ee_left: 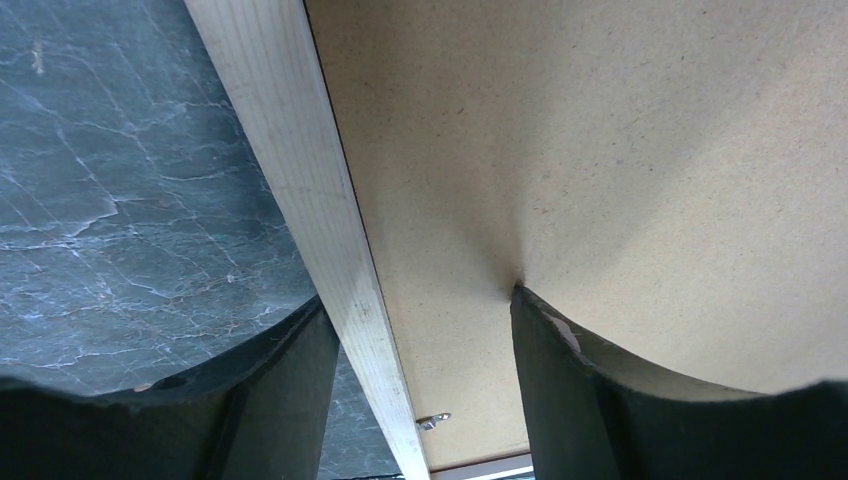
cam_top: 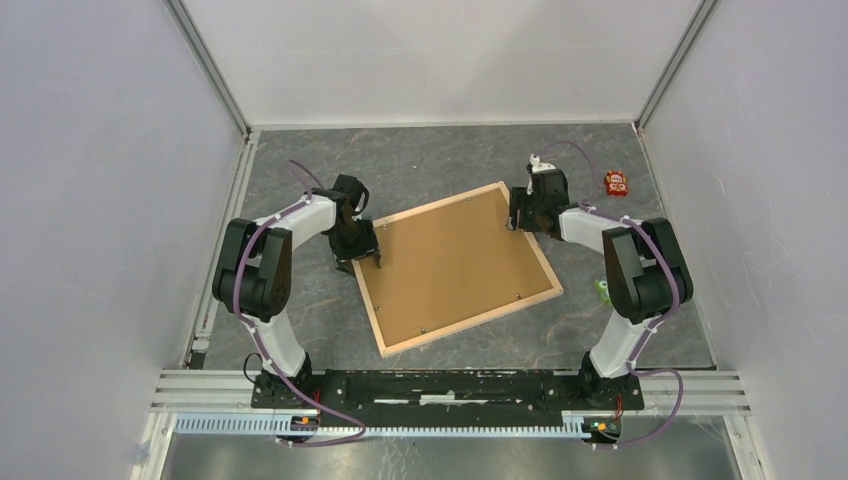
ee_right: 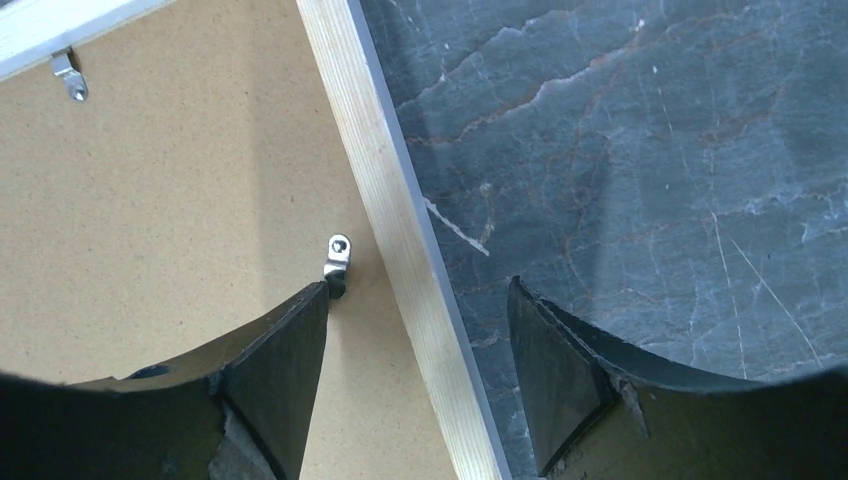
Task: Put the photo into the frame
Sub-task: Install the photo frame at the center of the board.
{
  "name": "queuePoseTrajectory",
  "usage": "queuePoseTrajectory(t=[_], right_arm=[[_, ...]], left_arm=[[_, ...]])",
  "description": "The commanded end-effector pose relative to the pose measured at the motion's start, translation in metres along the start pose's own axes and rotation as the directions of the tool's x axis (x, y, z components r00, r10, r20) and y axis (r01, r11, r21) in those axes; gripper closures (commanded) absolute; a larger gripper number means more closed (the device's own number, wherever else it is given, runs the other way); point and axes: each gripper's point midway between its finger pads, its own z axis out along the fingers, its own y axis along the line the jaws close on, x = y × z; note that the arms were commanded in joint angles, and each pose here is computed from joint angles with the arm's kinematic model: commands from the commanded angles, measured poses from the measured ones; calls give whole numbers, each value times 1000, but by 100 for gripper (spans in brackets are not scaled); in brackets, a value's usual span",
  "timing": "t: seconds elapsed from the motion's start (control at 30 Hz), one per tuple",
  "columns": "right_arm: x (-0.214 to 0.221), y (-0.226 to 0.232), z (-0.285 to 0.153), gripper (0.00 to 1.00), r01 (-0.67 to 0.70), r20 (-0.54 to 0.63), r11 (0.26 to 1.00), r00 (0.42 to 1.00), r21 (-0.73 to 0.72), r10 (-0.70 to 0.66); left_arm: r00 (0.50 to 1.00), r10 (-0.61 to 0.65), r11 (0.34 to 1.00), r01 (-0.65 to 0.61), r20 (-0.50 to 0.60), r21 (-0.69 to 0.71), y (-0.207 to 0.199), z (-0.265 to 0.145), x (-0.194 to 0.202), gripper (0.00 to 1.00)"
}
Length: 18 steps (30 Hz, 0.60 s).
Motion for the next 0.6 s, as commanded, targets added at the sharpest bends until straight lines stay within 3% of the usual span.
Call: queuePoseTrajectory(t=[0.0,0.13,0.57], right_arm=[[-5,2,8,28,37,-3,999,999,22,-37],[-4,0,7,30,43,-6,998,999,46,-43],[-8,-7,4,57,113,7,991,993,72,-114]], left_arm=[[995,50,998,-52,88,20,-7,6,-24,33],[995,49,998,-51,91,25,-8,5,-24,33],[995,48,998,-50,90,30,-9,5,-24,33]])
